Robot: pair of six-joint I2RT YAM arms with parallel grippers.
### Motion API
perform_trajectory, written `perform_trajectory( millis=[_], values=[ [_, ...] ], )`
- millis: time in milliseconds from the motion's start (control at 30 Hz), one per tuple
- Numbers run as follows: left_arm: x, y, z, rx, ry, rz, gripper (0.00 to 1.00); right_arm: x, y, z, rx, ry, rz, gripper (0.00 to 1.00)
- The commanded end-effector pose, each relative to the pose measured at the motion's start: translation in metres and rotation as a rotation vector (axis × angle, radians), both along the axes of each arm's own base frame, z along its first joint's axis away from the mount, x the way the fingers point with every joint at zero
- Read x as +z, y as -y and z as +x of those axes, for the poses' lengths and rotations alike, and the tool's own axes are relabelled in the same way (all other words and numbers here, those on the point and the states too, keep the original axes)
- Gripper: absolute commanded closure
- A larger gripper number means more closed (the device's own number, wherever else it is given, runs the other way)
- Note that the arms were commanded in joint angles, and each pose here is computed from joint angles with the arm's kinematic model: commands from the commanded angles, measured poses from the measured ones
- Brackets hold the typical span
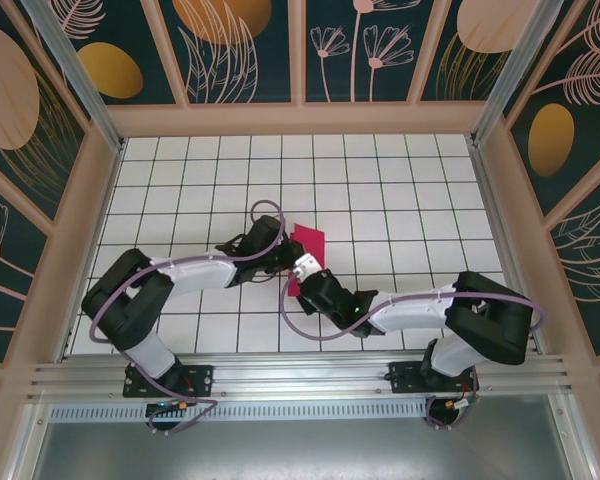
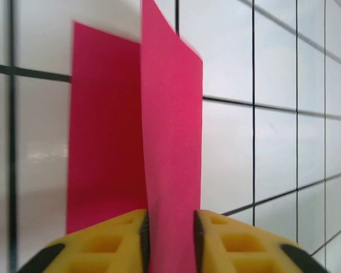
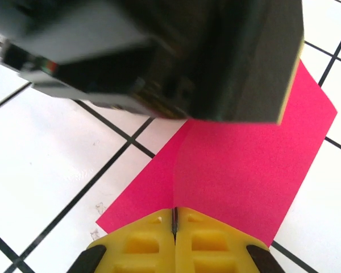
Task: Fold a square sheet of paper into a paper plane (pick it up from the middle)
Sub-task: Fold the triangle a second time at the center of the table.
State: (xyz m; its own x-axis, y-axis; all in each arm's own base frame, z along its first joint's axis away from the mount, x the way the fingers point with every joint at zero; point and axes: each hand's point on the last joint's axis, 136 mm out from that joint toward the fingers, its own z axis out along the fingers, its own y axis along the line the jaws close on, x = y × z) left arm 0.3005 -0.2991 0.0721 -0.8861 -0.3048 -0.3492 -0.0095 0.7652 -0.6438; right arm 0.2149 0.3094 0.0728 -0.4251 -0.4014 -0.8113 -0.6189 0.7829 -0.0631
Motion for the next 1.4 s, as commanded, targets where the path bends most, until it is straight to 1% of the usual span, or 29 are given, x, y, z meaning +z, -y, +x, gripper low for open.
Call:
perform_trajectory(
  millis=[0,67,200,333,433,500,600,733,833,967,1033,1133,1267,1367],
  values=[
    [0.014,-0.03,0.005,0.104,0.063,0.084,0.66,0.013,-0.009,-0.004,0.016,-0.083,0.14,1.0],
    [0.019,-0.042,0.003,0.153,0.075,0.101,0.6,0.017,-0.015,-0.009,0.047,-0.115,0.197,1.0],
    [0.023,-0.071,-0.002,0.267,0.094,0.124,0.6,0.024,-0.021,-0.008,0.048,-0.168,0.275,1.0],
    [0.025,-0.094,-0.012,0.338,0.109,0.125,0.63,0.032,-0.027,-0.002,0.018,-0.217,0.344,1.0],
    [0.022,-0.102,-0.02,0.341,0.108,0.125,0.69,0.034,-0.028,0.004,-0.01,-0.266,0.387,1.0],
    [0.019,-0.098,-0.024,0.311,0.101,0.109,0.74,0.032,-0.03,0.005,-0.016,-0.303,0.41,1.0],
    [0.015,-0.082,-0.033,0.232,0.076,0.043,0.81,0.03,-0.03,0.006,-0.037,-0.344,0.433,1.0],
    [0.006,-0.057,-0.045,0.129,0.007,-0.067,0.88,0.027,-0.03,0.005,-0.064,-0.379,0.464,1.0],
    [-0.002,-0.041,-0.049,0.08,-0.043,-0.105,0.94,0.021,-0.027,0.004,-0.085,-0.402,0.455,1.0],
    [-0.012,-0.031,-0.046,0.054,-0.083,-0.101,0.98,0.014,-0.023,0.003,-0.105,-0.414,0.432,1.0],
    [-0.019,-0.029,-0.045,0.056,-0.106,-0.077,1.0,0.013,-0.022,0.004,-0.107,-0.421,0.431,1.0],
    [-0.03,-0.031,-0.044,0.095,-0.143,-0.067,1.0,0.011,-0.021,0.005,-0.107,-0.422,0.422,1.0],
    [-0.034,-0.022,-0.045,0.093,-0.17,-0.134,1.0,0.006,-0.022,0.005,-0.113,-0.438,0.398,1.0],
    [-0.041,-0.026,-0.045,0.107,-0.179,-0.107,1.0,0.004,-0.023,0.004,-0.109,-0.45,0.401,1.0]
  ],
)
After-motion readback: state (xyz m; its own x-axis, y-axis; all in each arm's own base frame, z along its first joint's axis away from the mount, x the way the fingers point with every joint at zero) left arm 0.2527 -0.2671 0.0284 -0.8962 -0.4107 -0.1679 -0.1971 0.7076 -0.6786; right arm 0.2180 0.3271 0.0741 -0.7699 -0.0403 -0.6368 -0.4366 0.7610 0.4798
